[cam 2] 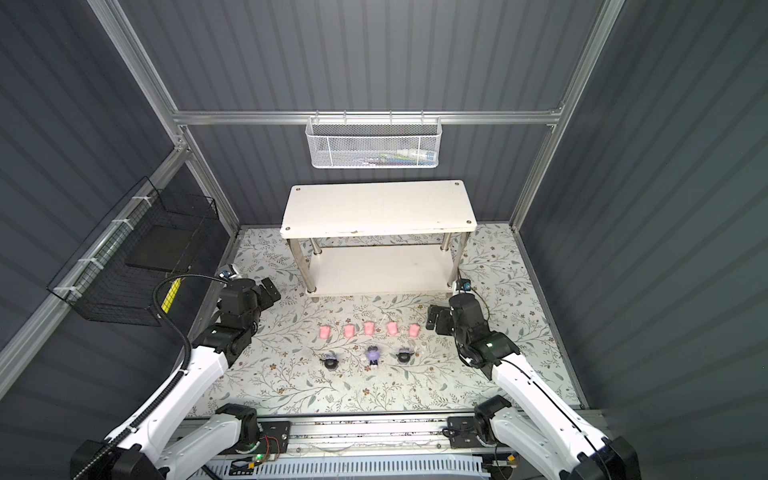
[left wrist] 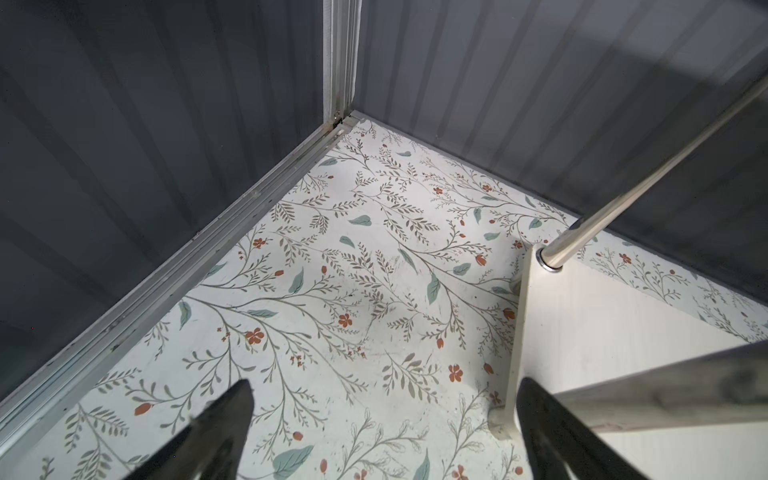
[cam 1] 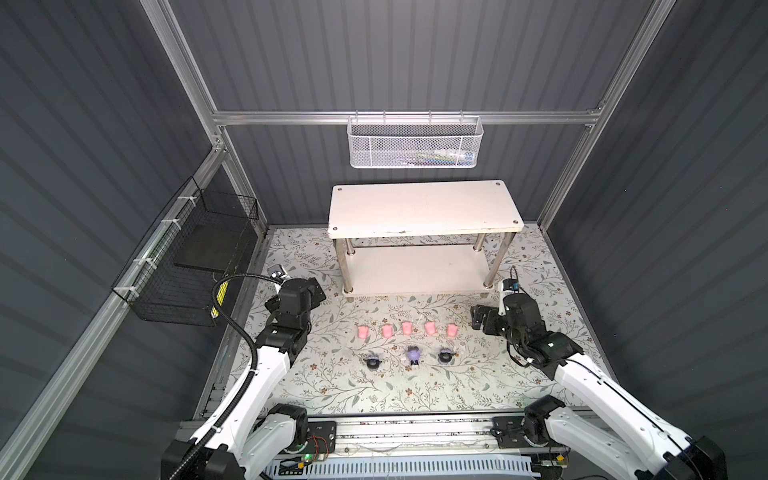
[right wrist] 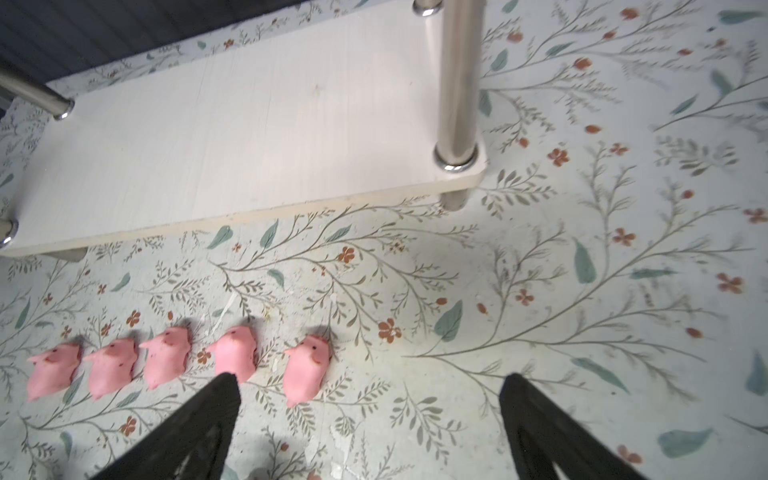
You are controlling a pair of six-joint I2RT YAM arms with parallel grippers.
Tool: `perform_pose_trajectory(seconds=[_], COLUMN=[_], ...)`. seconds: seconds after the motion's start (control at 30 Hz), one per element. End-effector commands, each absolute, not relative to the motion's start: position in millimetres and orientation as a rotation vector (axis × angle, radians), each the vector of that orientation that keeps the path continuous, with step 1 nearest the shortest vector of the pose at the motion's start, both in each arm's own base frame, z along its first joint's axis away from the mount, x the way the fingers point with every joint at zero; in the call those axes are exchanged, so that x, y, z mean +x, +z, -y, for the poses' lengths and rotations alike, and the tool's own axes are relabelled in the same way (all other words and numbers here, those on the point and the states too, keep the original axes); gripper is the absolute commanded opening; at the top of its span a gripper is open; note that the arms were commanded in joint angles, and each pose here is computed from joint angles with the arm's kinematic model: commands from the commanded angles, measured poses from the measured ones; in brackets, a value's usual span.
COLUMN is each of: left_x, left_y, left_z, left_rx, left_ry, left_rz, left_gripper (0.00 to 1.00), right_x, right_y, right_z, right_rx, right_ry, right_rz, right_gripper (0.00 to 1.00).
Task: Place and organize the plastic toys onto the shelf
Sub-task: 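Move the right gripper over the nearest purple cat figurine while the left arm rises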
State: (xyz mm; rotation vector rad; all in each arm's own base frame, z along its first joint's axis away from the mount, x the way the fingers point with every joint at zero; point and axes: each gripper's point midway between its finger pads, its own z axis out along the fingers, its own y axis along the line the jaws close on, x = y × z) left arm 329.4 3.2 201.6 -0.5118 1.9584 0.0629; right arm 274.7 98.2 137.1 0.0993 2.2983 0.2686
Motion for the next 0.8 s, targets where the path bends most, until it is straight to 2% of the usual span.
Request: perform_pose_trajectory(seconds=[0.0, 0.27, 0.5, 0.77], left_x=[319.5, 325.5, 326.4, 319.3], left_y=[186.3, 179.9, 176.9, 166.1], left_z=[-5.9, -1.4, -0.7, -2.1], left_rx=[-0.552, -0.550, -0.542, -0.564], left_ry=[0.070, 0.054, 0.058, 0.048], left_rz=[-1.999, -2.021, -2.032, -2.038], left_gripper=[0.99, 0.99, 0.99, 0.99], right_x=[270.5, 264.1, 224.9, 187.2], right_y=[123.7, 115.9, 115.2, 100.4], right_z=[-113.3, -150.9, -172.9, -186.3], right_rx=[0.108, 0.014, -0.136, -0.318], right_ry=[0.300, 0.380, 0.465, 0.440], right_rz=[-2.374, -2.441, -2.535, -2.653], right_gripper=[0.98, 0.97, 0.97, 0.97])
